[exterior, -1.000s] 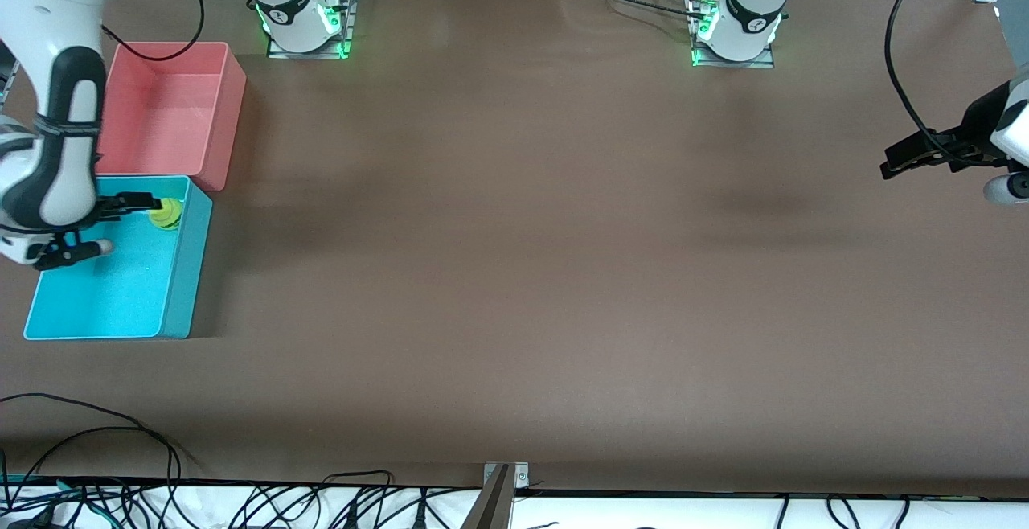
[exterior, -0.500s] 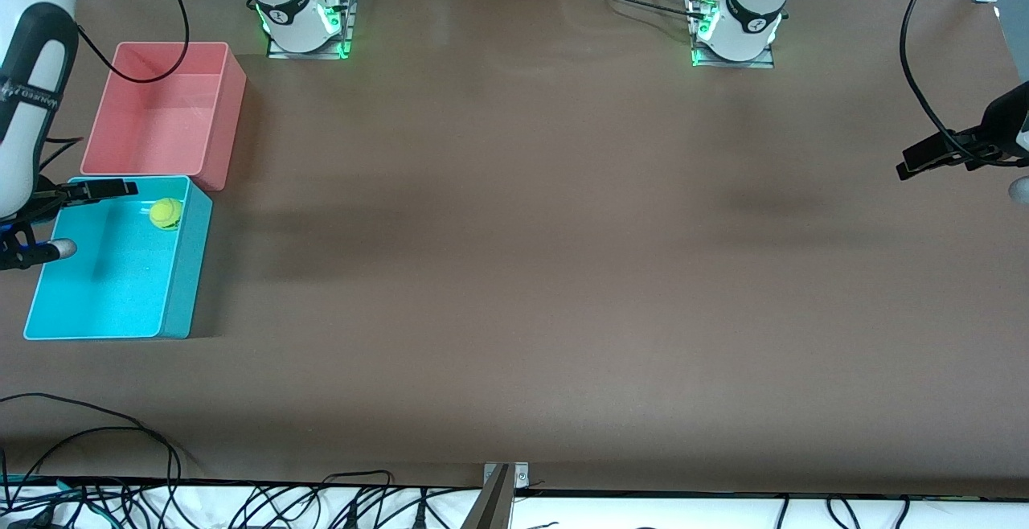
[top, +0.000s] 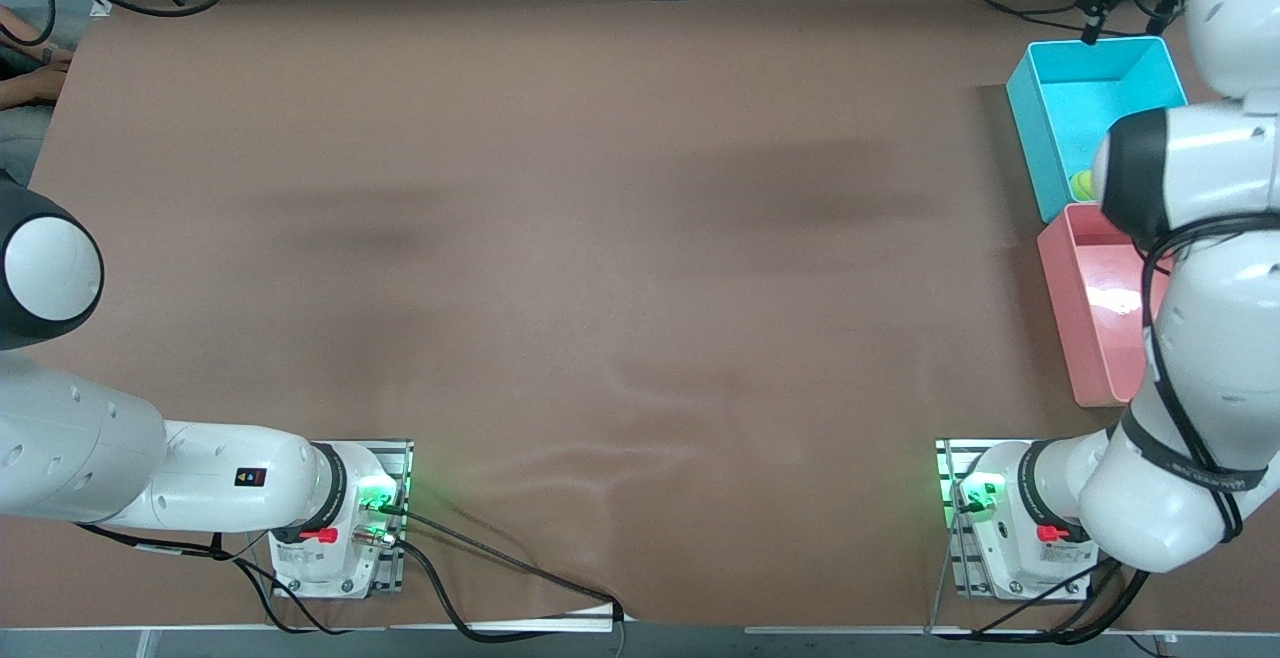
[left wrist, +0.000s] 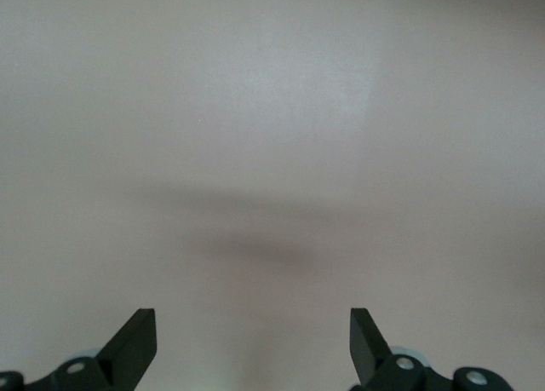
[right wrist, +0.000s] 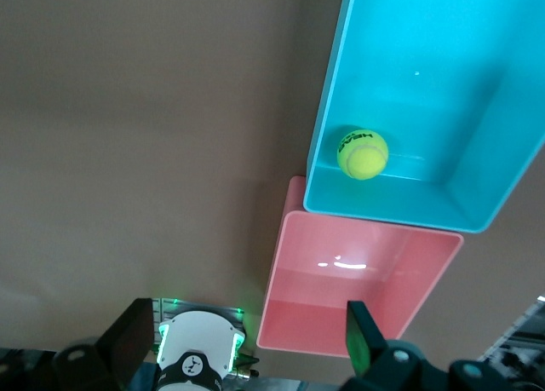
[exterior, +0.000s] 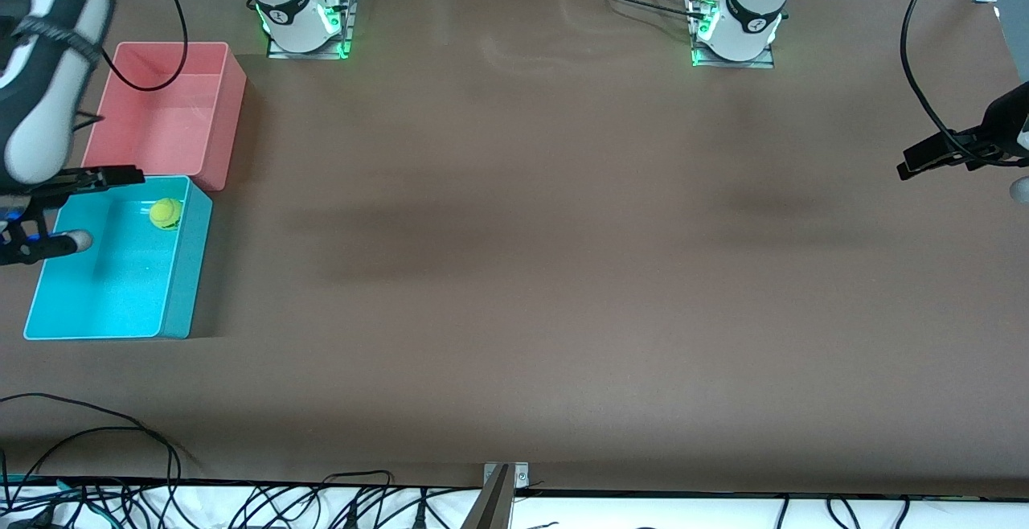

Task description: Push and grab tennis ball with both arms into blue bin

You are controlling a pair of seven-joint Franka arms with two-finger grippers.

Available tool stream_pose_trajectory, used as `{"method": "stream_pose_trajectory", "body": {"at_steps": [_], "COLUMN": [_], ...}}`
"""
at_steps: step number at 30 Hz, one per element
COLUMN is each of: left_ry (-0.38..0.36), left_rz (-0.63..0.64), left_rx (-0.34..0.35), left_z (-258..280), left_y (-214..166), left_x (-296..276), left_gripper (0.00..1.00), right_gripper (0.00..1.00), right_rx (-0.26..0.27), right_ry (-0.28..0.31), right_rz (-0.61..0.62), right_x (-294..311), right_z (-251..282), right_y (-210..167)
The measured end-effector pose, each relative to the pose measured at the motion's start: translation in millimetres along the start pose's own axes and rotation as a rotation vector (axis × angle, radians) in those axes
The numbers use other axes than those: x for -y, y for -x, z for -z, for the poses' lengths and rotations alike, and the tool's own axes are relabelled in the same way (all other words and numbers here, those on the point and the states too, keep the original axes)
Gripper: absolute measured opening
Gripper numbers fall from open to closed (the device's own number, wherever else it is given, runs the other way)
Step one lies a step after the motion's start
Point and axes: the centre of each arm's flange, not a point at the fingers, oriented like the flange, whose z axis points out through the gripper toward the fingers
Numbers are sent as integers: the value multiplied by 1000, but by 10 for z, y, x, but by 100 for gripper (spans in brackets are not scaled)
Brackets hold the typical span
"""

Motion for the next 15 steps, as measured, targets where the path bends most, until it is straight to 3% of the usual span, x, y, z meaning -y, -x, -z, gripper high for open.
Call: {"method": "stream_pose_trajectory", "body": {"at_steps": [4, 7, 15], "left_ry": [0, 0, 0], "left_rz": [0, 0, 0], "left_rx": [0, 0, 0], "left_z": [0, 0, 0], "left_y": [0, 0, 0], "left_x": [-1, -1, 0], "left_gripper": [100, 100, 100], "right_gripper": [100, 100, 100], "right_rx": [-16, -20, 14], "right_ry": [94, 124, 95], "right_rz": [0, 6, -34], "right_x": [558, 833, 906], "right_z": [291, 398, 352], "right_y": [173, 269, 315]}}
